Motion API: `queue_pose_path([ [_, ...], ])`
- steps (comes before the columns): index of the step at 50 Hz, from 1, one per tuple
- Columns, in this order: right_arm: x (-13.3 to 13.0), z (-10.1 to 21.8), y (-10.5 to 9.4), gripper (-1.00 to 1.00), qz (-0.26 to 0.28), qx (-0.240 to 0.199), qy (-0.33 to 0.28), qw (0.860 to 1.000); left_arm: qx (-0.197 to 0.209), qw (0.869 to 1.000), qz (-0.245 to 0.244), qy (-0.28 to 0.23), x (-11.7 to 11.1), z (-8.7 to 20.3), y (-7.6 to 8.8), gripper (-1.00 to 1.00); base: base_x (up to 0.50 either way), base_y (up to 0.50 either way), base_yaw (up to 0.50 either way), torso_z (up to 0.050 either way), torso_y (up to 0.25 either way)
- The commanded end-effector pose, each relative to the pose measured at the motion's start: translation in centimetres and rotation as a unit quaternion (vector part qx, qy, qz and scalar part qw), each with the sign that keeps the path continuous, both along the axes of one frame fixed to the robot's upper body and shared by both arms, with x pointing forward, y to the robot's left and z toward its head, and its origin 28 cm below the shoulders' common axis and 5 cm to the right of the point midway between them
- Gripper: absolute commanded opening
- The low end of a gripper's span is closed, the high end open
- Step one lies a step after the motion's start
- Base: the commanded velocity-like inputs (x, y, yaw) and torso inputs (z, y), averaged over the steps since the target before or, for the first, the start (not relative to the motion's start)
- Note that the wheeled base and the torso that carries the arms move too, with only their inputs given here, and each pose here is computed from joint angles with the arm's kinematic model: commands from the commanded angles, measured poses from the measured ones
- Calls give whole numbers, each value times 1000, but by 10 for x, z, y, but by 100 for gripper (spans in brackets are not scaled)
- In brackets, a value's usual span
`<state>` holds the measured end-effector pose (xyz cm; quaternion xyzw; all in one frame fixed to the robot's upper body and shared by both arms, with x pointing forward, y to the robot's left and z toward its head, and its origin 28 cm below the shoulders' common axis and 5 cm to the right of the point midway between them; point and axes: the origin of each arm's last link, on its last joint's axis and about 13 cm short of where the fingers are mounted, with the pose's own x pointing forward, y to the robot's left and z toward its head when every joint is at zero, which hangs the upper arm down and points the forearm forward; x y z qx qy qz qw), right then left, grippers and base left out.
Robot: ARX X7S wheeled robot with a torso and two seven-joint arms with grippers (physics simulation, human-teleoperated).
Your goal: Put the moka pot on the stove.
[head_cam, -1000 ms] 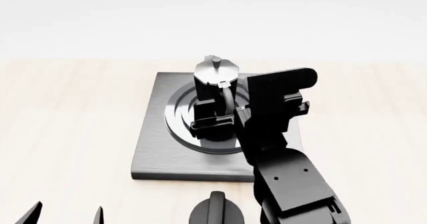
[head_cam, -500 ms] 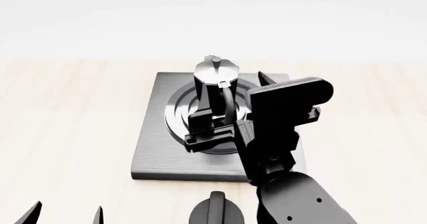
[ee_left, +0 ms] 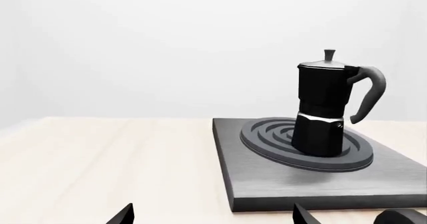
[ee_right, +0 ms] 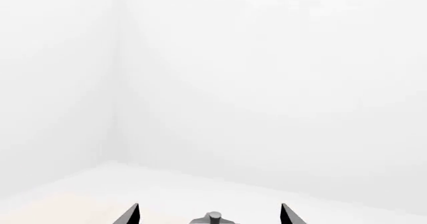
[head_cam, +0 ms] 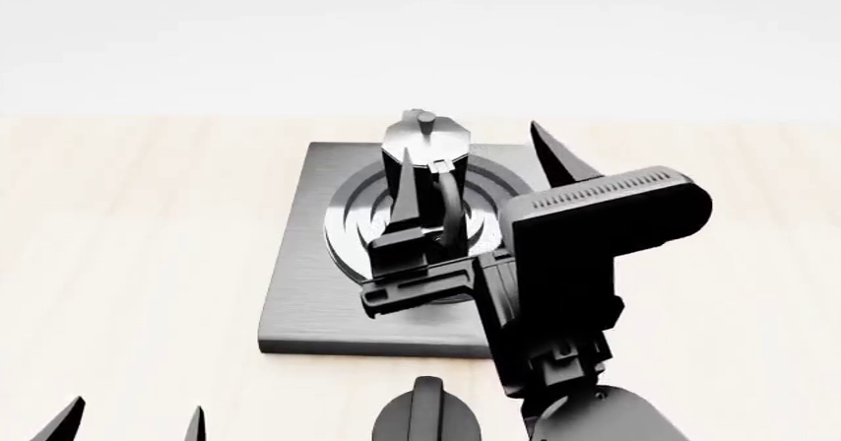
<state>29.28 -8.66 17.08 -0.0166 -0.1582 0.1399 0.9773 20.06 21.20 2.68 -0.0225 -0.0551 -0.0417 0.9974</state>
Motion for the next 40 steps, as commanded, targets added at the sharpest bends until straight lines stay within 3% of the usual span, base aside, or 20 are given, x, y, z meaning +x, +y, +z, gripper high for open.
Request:
queue_pose_path([
  [1,-13,7,-2,100,-5,-1,-26,1000,-1,1000,-1,0,-1,0,0,100,0,0,0,0,0],
  [40,-58,35,-4,100,5,12,-114,993,-1,1000,-3,0,-5,0,-1,100,0,0,0,0,0],
])
